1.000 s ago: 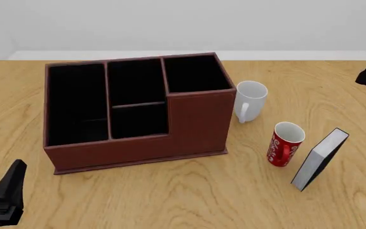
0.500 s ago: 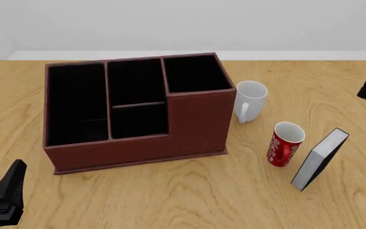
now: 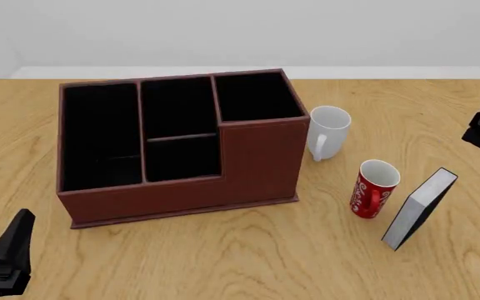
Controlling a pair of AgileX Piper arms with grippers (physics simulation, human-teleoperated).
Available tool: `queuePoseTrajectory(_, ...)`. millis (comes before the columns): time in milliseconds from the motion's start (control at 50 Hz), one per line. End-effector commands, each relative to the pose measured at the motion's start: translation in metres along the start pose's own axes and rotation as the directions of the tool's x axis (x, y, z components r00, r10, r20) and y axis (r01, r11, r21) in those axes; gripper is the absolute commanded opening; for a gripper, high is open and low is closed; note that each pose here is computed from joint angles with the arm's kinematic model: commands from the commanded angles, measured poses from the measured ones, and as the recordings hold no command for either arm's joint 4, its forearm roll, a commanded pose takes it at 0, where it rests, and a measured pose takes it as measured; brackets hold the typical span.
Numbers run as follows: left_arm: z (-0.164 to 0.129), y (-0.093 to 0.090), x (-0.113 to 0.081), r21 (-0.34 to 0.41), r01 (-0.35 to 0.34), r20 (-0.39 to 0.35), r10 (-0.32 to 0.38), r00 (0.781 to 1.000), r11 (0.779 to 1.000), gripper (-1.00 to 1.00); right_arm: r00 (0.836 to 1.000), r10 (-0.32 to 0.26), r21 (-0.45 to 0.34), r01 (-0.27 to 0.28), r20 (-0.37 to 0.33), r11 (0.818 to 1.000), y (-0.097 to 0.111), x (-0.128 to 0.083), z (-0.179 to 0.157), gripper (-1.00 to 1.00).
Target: Pick up the book and place it in the right compartment of the caddy.
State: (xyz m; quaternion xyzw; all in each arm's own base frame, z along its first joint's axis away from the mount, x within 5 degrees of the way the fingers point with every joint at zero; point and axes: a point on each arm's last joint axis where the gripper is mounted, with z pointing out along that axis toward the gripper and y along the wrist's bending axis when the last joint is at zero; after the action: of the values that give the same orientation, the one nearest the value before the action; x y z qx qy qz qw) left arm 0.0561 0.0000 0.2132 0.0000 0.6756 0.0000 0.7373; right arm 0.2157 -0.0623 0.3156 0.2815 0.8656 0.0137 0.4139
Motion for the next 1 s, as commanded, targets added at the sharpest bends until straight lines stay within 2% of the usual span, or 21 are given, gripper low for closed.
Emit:
queuePoseTrajectory(20, 0.000, 0.000, 0.000, 0.000, 0.000, 0.000, 0.000, 1.000, 1.000, 1.00, 1.000, 0.019, -0.001, -0.019, -0.012, 1.000, -0.001, 0.006, 0.008, 1.00)
queuePoseTrajectory(380, 0.000, 0.000, 0.000, 0.000, 0.000, 0.000, 0.000, 1.000, 1.000, 1.00, 1.000, 0.030, -0.004, -0.030, -0.008, 1.000, 0.002, 0.003, 0.018, 1.00)
queuePoseTrajectory(1000, 0.000, 0.000, 0.000, 0.000, 0.000, 0.000, 0.000, 1.000, 1.000, 1.00, 0.998, 0.048, -0.008, -0.049, -0.050, 0.999, 0.002, 0.020, 0.040, 1.00)
